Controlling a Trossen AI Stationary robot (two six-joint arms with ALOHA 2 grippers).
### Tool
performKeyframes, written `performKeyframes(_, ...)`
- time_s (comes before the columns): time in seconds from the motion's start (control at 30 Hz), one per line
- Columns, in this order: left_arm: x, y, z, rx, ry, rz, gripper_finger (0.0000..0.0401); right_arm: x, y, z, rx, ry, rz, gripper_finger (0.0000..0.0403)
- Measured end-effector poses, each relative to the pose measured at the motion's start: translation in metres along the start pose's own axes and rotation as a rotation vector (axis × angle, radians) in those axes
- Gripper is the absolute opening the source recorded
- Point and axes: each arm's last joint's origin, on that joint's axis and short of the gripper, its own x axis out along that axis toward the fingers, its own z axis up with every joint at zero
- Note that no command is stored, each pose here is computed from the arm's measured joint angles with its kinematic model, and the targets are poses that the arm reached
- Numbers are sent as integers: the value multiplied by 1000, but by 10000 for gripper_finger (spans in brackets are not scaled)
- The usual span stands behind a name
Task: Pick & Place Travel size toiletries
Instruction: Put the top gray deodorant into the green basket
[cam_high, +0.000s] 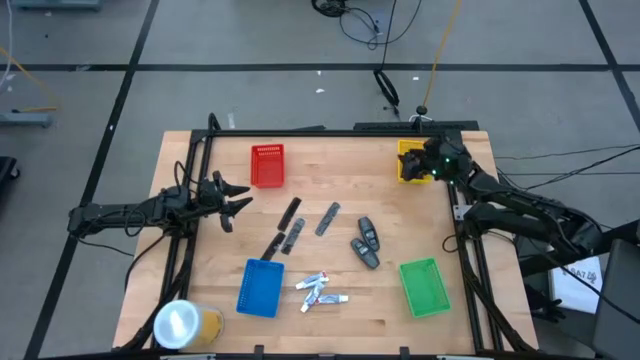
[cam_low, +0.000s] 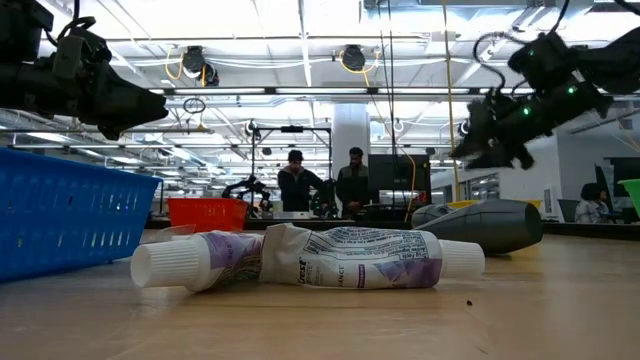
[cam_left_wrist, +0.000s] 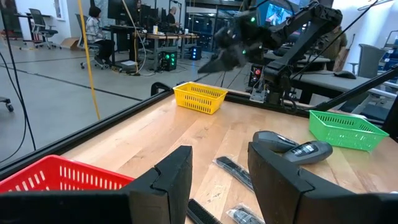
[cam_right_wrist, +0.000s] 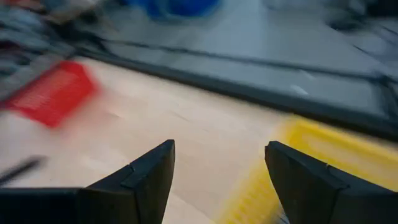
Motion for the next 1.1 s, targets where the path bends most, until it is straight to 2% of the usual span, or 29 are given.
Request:
performKeyframes(0.2,0,0,0,0,0,0,154,-2,27,8,-152,-77,333,234)
performKeyframes(0.43,0,0,0,0,0,0,154,-9,65,-6,-283,-48,540,235)
performKeyframes(0.7,0,0,0,0,0,0,154,-27,109,-28,-375,-34,572,262)
performKeyframes(0.93,0,0,0,0,0,0,154,-39,156,-21,-485,207,481,304)
performKeyframes(1.1,0,0,0,0,0,0,154,-36,192,-22,-470,398,421,300)
